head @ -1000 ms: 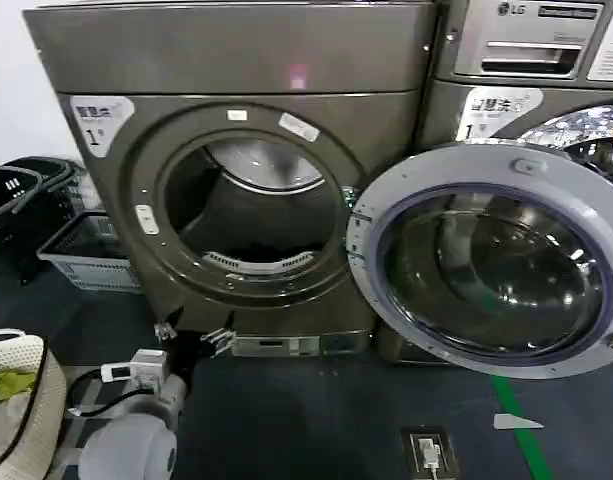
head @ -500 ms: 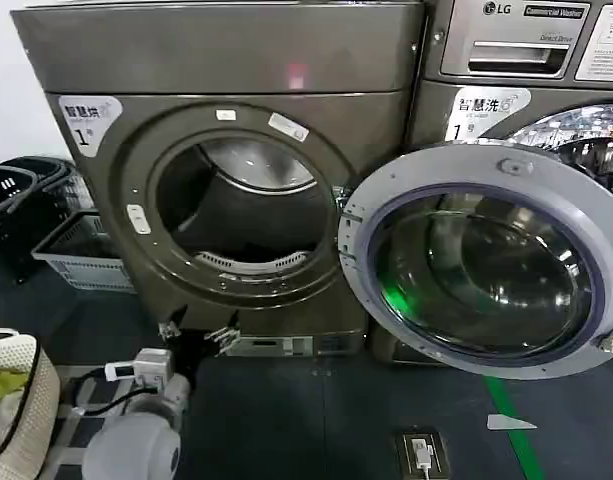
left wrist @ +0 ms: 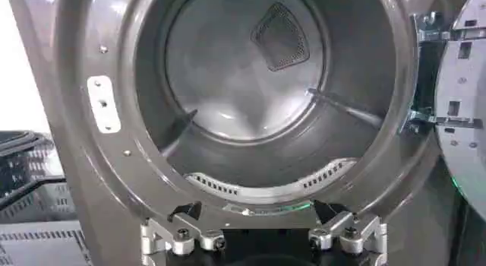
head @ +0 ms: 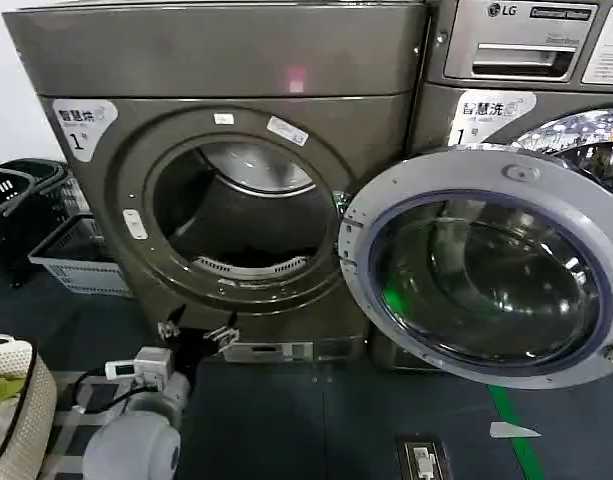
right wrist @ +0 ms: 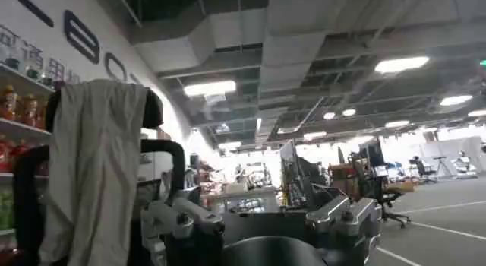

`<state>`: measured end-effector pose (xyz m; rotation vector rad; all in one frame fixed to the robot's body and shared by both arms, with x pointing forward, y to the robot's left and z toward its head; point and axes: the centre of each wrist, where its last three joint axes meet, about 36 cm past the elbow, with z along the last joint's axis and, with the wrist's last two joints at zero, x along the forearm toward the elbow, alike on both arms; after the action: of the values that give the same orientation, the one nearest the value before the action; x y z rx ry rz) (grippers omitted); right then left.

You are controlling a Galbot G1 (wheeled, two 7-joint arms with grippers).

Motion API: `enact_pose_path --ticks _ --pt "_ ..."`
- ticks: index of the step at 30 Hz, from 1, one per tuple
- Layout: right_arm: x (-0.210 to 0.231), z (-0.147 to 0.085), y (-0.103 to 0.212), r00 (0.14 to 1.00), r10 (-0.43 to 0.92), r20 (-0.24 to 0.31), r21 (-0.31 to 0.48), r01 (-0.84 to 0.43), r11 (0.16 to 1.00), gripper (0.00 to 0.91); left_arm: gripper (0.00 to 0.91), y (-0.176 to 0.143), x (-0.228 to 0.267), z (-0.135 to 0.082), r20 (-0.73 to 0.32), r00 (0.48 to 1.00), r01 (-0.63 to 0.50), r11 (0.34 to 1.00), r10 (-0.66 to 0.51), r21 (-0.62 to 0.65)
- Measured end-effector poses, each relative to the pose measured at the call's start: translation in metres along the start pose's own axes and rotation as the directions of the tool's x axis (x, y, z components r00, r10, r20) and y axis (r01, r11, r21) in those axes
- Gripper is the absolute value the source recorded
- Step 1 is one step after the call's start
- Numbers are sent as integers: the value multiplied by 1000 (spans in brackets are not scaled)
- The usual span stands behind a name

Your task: Grasp the clothes from the dryer.

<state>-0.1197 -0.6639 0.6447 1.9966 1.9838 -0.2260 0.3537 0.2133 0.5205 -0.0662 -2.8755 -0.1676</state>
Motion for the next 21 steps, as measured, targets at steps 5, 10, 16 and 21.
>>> enact_pose_path --ticks 5,10,16,21 --pt "0 1 0 1000 3 0 -3 -3 1000 907 907 0 0 0 -1 1000 1 1000 -1 3" --pt "0 2 -1 1000 8 3 -3 -8 1000 907 907 -1 -2 1 -4 1000 0 1000 0 5" --pt "1 3 -3 1000 12 1 -2 -12 1000 907 907 -1 -3 2 -6 1000 -1 1000 1 5" --pt "1 3 -4 1000 15 0 -1 -15 1000 907 907 -1 -3 2 -7 1000 -3 1000 3 5"
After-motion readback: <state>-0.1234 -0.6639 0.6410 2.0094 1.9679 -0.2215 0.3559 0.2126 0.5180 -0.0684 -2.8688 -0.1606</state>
